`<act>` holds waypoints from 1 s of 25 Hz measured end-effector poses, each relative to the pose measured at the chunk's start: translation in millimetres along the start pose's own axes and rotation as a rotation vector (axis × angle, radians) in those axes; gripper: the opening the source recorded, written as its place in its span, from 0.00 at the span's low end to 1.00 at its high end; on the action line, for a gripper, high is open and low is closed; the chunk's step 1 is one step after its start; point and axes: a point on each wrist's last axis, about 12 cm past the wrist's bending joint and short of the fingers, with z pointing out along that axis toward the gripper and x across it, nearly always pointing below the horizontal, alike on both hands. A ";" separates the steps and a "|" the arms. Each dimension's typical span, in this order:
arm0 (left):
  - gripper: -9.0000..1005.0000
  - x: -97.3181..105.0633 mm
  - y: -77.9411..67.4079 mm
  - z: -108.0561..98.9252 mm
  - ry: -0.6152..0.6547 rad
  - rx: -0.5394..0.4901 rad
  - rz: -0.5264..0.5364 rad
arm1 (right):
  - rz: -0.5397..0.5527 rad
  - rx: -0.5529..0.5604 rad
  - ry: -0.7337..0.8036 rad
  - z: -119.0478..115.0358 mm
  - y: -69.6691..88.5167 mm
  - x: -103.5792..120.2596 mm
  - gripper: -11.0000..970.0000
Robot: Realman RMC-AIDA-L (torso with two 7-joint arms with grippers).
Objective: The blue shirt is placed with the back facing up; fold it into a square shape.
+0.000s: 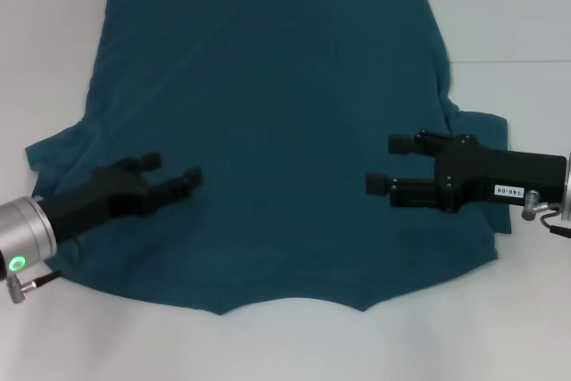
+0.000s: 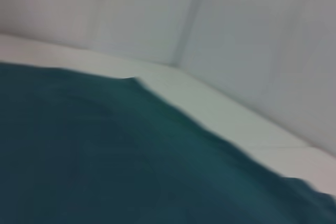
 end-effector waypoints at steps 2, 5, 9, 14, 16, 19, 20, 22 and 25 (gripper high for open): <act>0.89 -0.2 6.8 -0.1 0.000 -0.059 -0.021 | 0.010 0.009 0.002 0.8 -0.9 0.3 0.94; 0.89 -2.1 13.5 -4.2 -0.031 -0.109 -0.044 | 0.016 0.012 0.003 1.7 -1.3 0.0 0.93; 0.89 -3.4 25.8 -18.3 -0.086 -0.193 -0.102 | 0.022 0.012 0.000 2.0 -1.1 0.4 0.93; 0.89 -0.1 41.2 -41.0 -0.132 -0.309 -0.168 | 0.028 0.008 0.000 3.3 -0.7 0.9 0.93; 0.89 3.7 47.9 -51.1 -0.145 -0.370 -0.191 | 0.028 0.007 0.000 3.9 -0.9 0.3 0.93; 0.89 5.4 50.0 -53.7 -0.145 -0.391 -0.197 | 0.028 0.007 0.001 4.2 -0.9 0.1 0.93; 0.89 5.4 50.0 -53.7 -0.145 -0.391 -0.197 | 0.032 0.006 0.002 4.4 -0.9 0.0 0.93; 0.89 11.5 54.8 -57.6 -0.130 -0.450 -0.213 | 0.034 0.006 0.002 4.5 -0.9 0.0 0.93; 0.89 15.0 56.3 -57.3 -0.115 -0.473 -0.218 | 0.036 0.005 0.003 4.6 -0.8 0.0 0.93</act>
